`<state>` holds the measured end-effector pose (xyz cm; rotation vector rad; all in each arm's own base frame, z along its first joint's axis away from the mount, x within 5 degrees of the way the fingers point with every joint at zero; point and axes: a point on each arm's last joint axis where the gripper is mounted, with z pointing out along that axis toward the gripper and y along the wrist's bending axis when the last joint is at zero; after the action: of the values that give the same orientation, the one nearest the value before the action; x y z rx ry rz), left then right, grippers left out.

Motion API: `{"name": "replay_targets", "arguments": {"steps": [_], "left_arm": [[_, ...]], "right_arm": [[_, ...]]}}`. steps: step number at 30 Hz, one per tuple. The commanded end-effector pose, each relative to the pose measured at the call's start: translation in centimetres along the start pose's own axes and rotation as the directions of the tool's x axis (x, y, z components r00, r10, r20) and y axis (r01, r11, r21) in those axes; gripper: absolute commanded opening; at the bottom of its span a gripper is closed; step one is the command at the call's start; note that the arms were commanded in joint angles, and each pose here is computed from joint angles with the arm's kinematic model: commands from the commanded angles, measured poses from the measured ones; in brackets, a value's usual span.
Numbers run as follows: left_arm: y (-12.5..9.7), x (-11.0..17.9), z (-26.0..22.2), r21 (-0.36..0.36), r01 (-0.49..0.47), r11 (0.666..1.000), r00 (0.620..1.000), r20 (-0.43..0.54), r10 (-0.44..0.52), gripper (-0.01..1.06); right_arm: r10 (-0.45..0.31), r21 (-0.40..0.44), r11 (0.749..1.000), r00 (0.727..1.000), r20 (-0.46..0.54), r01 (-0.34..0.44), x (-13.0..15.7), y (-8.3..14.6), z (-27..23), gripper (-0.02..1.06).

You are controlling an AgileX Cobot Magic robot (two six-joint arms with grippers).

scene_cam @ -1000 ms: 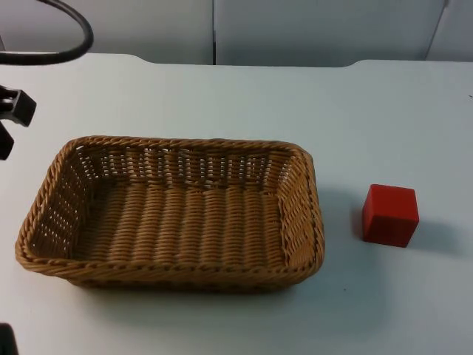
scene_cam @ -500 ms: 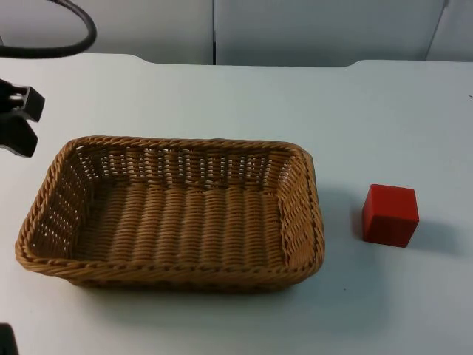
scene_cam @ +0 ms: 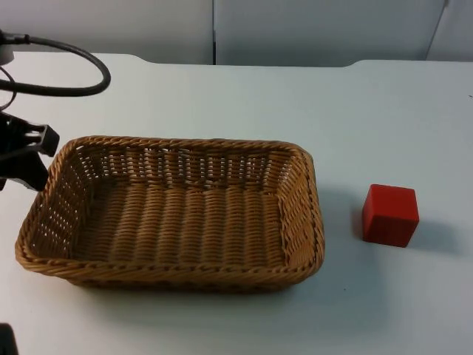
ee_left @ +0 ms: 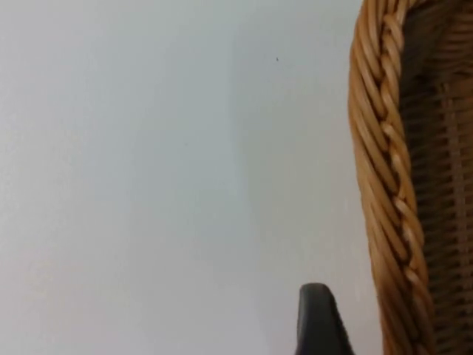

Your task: Pick up the basket with the left hand and place the cube into the basket with the right hand.

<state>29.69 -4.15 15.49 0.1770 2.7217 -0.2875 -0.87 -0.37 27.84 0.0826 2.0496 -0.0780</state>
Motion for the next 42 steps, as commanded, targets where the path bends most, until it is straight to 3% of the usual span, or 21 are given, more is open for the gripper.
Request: {"name": "replay_targets", "arguments": {"steps": [1,9,18,26,42], "left_arm": [[-0.3,-0.2,0.0,0.009,0.015,1.0,1.0,0.019,-0.015,0.49],[-1.8,-0.2,1.7,0.032,-0.066,0.997,0.998,-0.019,0.067,0.49],[-1.8,-1.8,2.7,0.034,-0.071,0.997,0.997,-0.014,0.072,0.49],[-1.1,-1.3,4.1,0.007,-0.123,0.992,0.991,-0.059,0.123,0.49],[-0.7,-0.4,6.3,0.009,-0.055,0.998,0.992,-0.117,0.056,0.49]], "right_arm": [[-0.002,0.002,1.0,1.0,-0.004,0.002,0.0,0.0,0.2,0.0],[-0.002,0.002,1.0,1.0,-0.004,0.002,0.0,0.0,0.2,0.0],[-0.002,0.002,1.0,1.0,-0.004,0.002,0.0,0.0,0.2,0.0],[-0.002,0.002,1.0,1.0,-0.004,0.002,0.0,0.0,0.2,0.0],[-0.002,0.002,1.0,1.0,-0.004,0.002,0.0,0.0,0.2,0.0]]}}
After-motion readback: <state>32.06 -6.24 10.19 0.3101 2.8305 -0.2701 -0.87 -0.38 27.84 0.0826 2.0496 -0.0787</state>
